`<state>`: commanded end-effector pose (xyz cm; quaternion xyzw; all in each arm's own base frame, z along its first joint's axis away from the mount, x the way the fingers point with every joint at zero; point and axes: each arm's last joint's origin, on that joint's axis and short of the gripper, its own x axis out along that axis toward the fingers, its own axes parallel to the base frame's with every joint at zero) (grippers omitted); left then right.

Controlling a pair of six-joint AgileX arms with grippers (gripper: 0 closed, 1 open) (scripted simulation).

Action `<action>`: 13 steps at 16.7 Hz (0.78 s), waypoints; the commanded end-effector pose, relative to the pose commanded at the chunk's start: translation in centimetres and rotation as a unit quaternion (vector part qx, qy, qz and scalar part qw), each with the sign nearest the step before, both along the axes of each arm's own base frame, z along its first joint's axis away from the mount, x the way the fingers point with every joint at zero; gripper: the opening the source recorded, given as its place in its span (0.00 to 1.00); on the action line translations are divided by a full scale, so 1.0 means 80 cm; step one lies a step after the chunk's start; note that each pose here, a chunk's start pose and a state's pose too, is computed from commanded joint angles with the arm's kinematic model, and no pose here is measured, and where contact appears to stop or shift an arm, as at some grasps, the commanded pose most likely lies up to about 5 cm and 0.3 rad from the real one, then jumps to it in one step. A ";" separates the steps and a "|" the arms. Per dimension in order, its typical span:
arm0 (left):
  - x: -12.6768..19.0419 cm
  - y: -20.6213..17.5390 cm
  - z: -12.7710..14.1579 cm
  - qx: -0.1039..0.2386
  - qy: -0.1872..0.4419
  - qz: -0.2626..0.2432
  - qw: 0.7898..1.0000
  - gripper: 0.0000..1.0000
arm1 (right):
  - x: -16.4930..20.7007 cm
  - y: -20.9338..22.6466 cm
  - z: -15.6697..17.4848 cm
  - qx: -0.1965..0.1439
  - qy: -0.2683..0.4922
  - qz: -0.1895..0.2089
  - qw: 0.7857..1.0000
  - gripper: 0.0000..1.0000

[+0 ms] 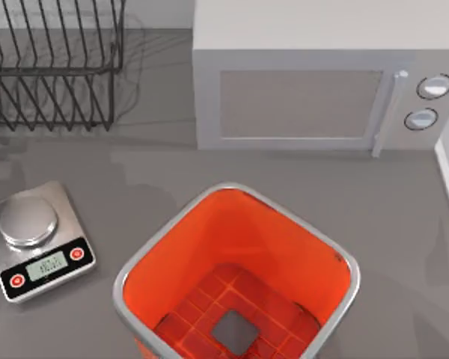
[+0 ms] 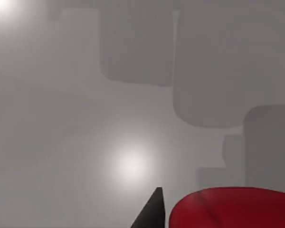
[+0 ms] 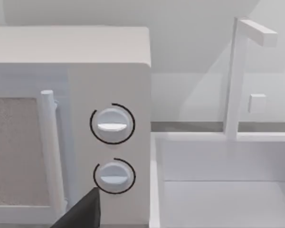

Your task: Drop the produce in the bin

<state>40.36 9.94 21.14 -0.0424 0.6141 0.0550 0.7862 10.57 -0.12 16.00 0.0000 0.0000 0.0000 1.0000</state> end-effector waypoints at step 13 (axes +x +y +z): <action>-0.045 0.002 0.056 -0.013 0.089 -0.010 0.996 0.00 | 0.000 0.000 0.000 0.000 0.000 0.000 1.000 1.00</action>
